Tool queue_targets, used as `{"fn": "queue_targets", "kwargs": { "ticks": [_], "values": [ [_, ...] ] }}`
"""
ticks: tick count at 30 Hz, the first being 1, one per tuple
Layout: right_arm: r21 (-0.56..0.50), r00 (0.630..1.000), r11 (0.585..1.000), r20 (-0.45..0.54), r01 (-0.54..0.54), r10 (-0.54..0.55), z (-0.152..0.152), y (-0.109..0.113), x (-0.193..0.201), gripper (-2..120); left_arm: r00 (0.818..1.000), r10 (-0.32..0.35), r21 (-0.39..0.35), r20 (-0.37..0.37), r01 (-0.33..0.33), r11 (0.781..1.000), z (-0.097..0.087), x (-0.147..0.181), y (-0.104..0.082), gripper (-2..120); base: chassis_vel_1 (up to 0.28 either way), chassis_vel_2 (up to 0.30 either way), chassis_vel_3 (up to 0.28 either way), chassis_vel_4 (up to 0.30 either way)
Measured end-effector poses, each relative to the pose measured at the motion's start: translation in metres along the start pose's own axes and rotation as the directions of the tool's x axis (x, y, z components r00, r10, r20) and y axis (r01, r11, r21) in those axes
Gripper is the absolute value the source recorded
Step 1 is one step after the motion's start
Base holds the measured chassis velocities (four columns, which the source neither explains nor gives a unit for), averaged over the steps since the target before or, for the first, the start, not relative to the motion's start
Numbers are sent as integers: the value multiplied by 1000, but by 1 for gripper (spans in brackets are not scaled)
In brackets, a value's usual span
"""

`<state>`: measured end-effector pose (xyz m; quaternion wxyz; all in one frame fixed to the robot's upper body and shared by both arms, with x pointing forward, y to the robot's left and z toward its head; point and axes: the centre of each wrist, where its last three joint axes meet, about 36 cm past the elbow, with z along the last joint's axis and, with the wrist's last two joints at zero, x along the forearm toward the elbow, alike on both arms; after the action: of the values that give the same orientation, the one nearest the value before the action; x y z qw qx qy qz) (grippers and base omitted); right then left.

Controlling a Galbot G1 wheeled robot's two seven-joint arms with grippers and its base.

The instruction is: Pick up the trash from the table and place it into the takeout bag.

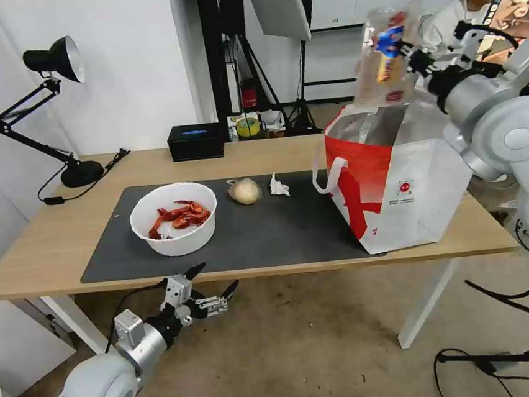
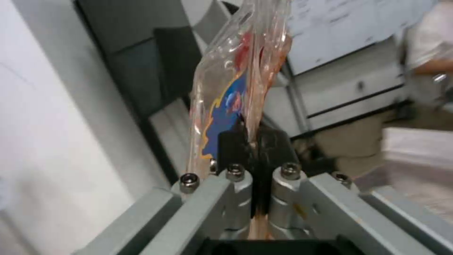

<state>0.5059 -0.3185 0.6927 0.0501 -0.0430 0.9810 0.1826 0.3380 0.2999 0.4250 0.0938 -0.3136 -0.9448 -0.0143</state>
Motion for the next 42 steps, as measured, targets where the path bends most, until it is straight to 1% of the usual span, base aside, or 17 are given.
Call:
{"fn": "queue_targets", "kwargs": {
  "ticks": [2, 3, 5, 8, 13, 17, 23, 30, 31, 32, 34, 35, 37, 38, 39, 42],
  "values": [
    [76, 999, 997, 10, -32, 31, 7, -7, 0, 0, 1000, -1, -1, 2, 1, 1000, -1, 0, -1, 100, 0, 0, 0, 0],
    [76, 999, 997, 10, -32, 31, 7, -7, 0, 0, 1000, -1, -1, 2, 1, 1000, -1, 0, -1, 100, 0, 0, 0, 0],
    [126, 999, 991, 10, -46, 45, 14, -15, 0, 0, 1000, -1, -2, 3, 1, 1000, -2, 0, -1, 100, 0, 0, 0, 0],
    [138, 998, 989, -9, -55, 57, 25, -22, 0, 0, 1000, -1, -3, 4, 1, 1000, -2, 0, -2, 100, 0, 0, 0, 0],
    [118, 995, 991, -60, -69, 76, 48, -30, 3, 0, 1000, 2, -1, 2, -2, 1000, -1, 0, -3, 100, 0, 0, 0, 0],
    [103, 994, 993, -81, -63, 72, 58, -30, 8, 0, 1000, 9, 4, 2, -9, 1000, 0, -2, -6, 100, 0, 0, 0, 0],
    [79, 993, 995, -95, -58, 65, 60, -30, 11, 0, 1000, 10, 9, 0, -10, 1000, 2, -5, -6, 100, 0, 0, 0, 0],
    [22, 989, 998, -140, -51, 54, 58, -30, 12, 0, 1000, 20, 11, 0, -20, 1000, 3, -9, -9, 100, 0, 0, 0, 0],
    [-2, 986, 999, -160, -50, 49, 56, -30, 13, 3, 1000, 22, 11, 1, -22, 1000, 3, -10, -9, 100, 0, 0, 0, 0],
    [-16, 984, 999, -171, -51, 48, 56, -30, 13, 8, 1000, 24, 11, 1, -24, 1000, 3, -10, -9, 100, 0, 0, 0, 0],
    [-27, 981, 998, -189, -52, 46, 56, -30, 13, 16, 1000, 27, 11, 2, -27, 1000, 2, -11, -10, 100, 0, 0, 0, 0],
    [-27, 981, 998, -189, -52, 46, 56, -30, 13, 16, 1000, 27, 11, 2, -27, 1000, 2, -11, -10, 100, 0, 0, 0, 0],
    [-29, 978, 998, -204, -53, 46, 58, -30, 13, 26, 1000, 29, 11, 2, -29, 1000, 2, -11, -11, 100, 0, 0, 0, 0],
    [-29, 977, 998, -207, -53, 46, 58, -30, 14, 30, 1000, 28, 10, 2, -28, 1000, 2, -11, -11, 100, 0, 0, 0, 0],
    [-29, 977, 998, -207, -53, 46, 58, -30, 14, 30, 1000, 28, 10, 2, -28, 1000, 2, -11, -11, 100, 0, 0, 0, 0],
    [-28, 977, 999, -211, -38, 31, 58, -28, 15, 46, 1000, 27, 8, -3, -27, 1000, 2, -10, -10, 100, 0, 0, 0, 0]
  ]
}}
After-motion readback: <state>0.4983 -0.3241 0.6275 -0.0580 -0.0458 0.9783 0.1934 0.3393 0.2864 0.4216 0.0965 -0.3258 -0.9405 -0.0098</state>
